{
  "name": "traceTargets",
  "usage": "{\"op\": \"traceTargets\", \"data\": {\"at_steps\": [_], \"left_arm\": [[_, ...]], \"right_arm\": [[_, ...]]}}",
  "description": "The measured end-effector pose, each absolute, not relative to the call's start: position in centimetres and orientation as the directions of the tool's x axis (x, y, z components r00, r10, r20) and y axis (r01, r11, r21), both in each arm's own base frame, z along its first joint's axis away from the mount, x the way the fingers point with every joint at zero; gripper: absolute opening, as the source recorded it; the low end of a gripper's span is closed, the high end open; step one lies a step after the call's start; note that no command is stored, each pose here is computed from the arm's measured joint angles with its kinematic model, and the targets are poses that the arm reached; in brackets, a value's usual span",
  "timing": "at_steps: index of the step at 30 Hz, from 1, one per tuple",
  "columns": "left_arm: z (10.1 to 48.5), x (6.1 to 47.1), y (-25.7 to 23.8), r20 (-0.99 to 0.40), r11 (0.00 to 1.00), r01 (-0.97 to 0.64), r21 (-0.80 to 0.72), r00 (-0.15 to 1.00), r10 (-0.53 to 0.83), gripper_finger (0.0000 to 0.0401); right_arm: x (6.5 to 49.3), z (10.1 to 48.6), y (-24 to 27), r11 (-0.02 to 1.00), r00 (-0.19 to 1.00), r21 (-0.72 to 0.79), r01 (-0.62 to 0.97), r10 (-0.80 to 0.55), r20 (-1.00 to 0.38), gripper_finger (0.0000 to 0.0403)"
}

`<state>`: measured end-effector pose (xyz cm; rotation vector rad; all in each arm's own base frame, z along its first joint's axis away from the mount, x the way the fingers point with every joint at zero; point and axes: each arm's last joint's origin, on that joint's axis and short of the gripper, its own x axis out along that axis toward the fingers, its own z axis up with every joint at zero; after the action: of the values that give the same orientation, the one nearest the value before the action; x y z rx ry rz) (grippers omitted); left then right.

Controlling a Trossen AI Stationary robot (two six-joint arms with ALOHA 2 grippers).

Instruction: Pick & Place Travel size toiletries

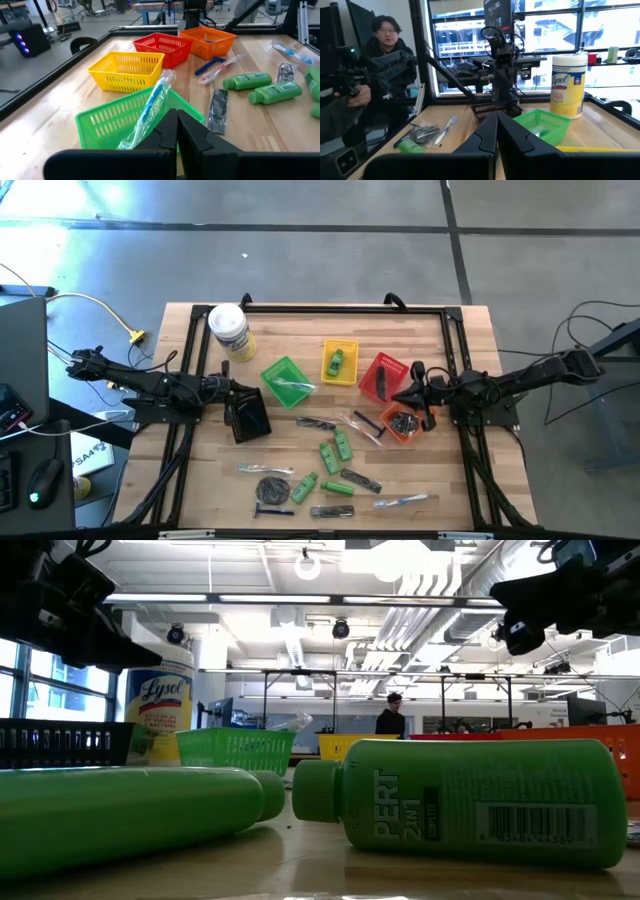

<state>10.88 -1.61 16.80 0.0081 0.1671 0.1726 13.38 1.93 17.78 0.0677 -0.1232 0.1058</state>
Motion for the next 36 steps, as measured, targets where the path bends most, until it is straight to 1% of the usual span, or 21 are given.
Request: {"op": "traceTargets", "data": {"at_steps": [5, 8, 14, 18, 21, 24, 28, 30, 33, 36], "left_arm": [[16.8, 10.9, -1.6, -0.164, 0.985, -0.172, 0.005, 0.971, 0.171, 0.0000], [16.8, 10.9, -1.6, -0.164, 0.984, -0.176, -0.026, 0.972, 0.170, 0.0000], [17.3, 10.9, -1.6, -0.136, 0.979, -0.179, -0.103, 0.977, 0.164, 0.0000], [20.0, 11.3, -1.9, -0.102, 0.982, -0.131, -0.136, 0.988, 0.118, 0.0000], [22.7, 12.2, -2.4, -0.118, 0.985, -0.113, -0.133, 0.988, 0.097, 0.0000], [25.5, 14.0, -3.5, -0.195, 0.987, -0.114, -0.112, 0.977, 0.090, 0.0000], [28.0, 17.8, -6.1, -0.389, 0.986, -0.145, -0.085, 0.916, 0.102, 0.0000], [28.6, 19.8, -7.5, -0.502, 0.985, -0.161, -0.068, 0.858, 0.105, 0.0000], [28.8, 22.9, -9.7, -0.631, 0.982, -0.182, -0.045, 0.767, 0.113, 0.0000], [28.8, 26.1, -11.4, -0.702, 0.986, -0.167, 0.015, 0.700, 0.129, 0.0001]], "right_arm": [[13.4, 17.9, 1.6, 0.994, 0.988, 0.064, -0.091, 0.082, 0.134, 0.0003], [13.4, 17.8, 1.6, 0.991, 0.988, 0.092, -0.092, 0.080, 0.134, 0.0003], [13.3, 17.7, 1.6, 0.991, 0.990, 0.092, -0.092, 0.081, 0.117, 0.0003], [13.3, 17.7, 1.6, 0.991, 0.989, 0.085, -0.103, 0.094, 0.110, 0.0003], [13.2, 17.7, 1.6, 0.990, 0.988, 0.080, -0.114, 0.105, 0.115, 0.0003], [13.2, 17.7, 1.6, 0.990, 0.988, 0.080, -0.114, 0.105, 0.115, 0.0003], [13.2, 17.7, 1.7, 0.989, 0.987, 0.079, -0.123, 0.114, 0.115, 0.0003], [13.2, 17.7, 1.7, 0.987, 0.985, 0.077, -0.140, 0.131, 0.114, 0.0003], [13.2, 17.6, 1.8, 0.984, 0.982, 0.074, -0.163, 0.154, 0.112, 0.0003], [13.2, 17.6, 1.8, 0.983, 0.981, 0.074, -0.169, 0.161, 0.112, 0.0003]]}}
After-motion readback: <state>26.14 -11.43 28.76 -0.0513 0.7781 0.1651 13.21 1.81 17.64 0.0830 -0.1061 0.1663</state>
